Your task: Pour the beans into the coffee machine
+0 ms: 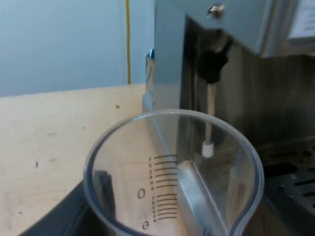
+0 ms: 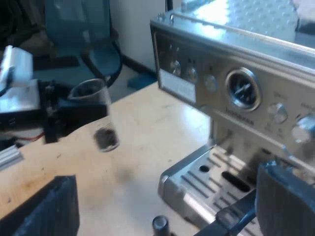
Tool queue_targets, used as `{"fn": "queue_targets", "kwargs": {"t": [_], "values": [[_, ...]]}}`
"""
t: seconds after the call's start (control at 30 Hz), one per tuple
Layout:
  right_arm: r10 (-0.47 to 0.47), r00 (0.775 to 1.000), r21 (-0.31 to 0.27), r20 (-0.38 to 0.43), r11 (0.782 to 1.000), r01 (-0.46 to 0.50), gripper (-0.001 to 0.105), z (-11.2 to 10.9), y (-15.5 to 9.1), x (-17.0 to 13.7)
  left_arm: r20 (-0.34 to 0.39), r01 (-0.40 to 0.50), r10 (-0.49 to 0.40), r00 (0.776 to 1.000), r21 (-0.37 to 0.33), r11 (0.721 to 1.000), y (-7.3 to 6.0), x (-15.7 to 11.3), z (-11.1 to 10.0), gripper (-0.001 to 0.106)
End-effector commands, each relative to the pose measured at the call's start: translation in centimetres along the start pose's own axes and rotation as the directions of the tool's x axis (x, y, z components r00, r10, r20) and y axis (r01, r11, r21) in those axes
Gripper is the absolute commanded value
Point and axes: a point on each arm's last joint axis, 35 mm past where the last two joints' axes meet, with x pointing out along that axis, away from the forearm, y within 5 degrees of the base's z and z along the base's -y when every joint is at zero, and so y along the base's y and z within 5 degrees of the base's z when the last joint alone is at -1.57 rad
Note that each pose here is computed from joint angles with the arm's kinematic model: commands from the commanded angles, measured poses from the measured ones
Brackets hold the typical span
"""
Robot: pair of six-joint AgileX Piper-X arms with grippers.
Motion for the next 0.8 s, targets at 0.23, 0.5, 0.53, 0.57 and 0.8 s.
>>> {"fn": "queue_targets", "kwargs": {"t": [0.23,0.5,0.53,0.57,0.8], "values": [[-0.190,0.966,-0.039,0.174,0.979,0.199,0.079,2.4,-0.6,-2.1,-0.014,-0.020,0.022,1.000,0.116,0.993,-1.7,-3.8,3.0,0.022],[-0.459,0.856,0.018,0.237,0.883,0.469,0.079,3.7,-1.7,-2.8,0.059,-0.062,0.052,0.997,0.177,0.982,-2.9,-5.5,7.0,0.022],[-0.474,0.847,0.023,0.242,0.875,0.483,0.079,3.8,-1.8,-2.8,0.079,-0.077,0.063,0.995,0.193,0.978,-3.0,-5.7,7.5,0.022],[-0.495,0.832,0.031,0.249,0.863,0.504,0.079,3.9,-1.9,-2.9,0.101,-0.090,0.071,0.992,0.199,0.976,-3.2,-6.0,8.2,0.022],[-0.498,0.827,0.034,0.260,0.861,0.508,0.079,4.0,-2.0,-2.8,0.161,-0.110,0.077,0.984,0.207,0.972,-3.9,-6.4,11.7,0.022]]}}
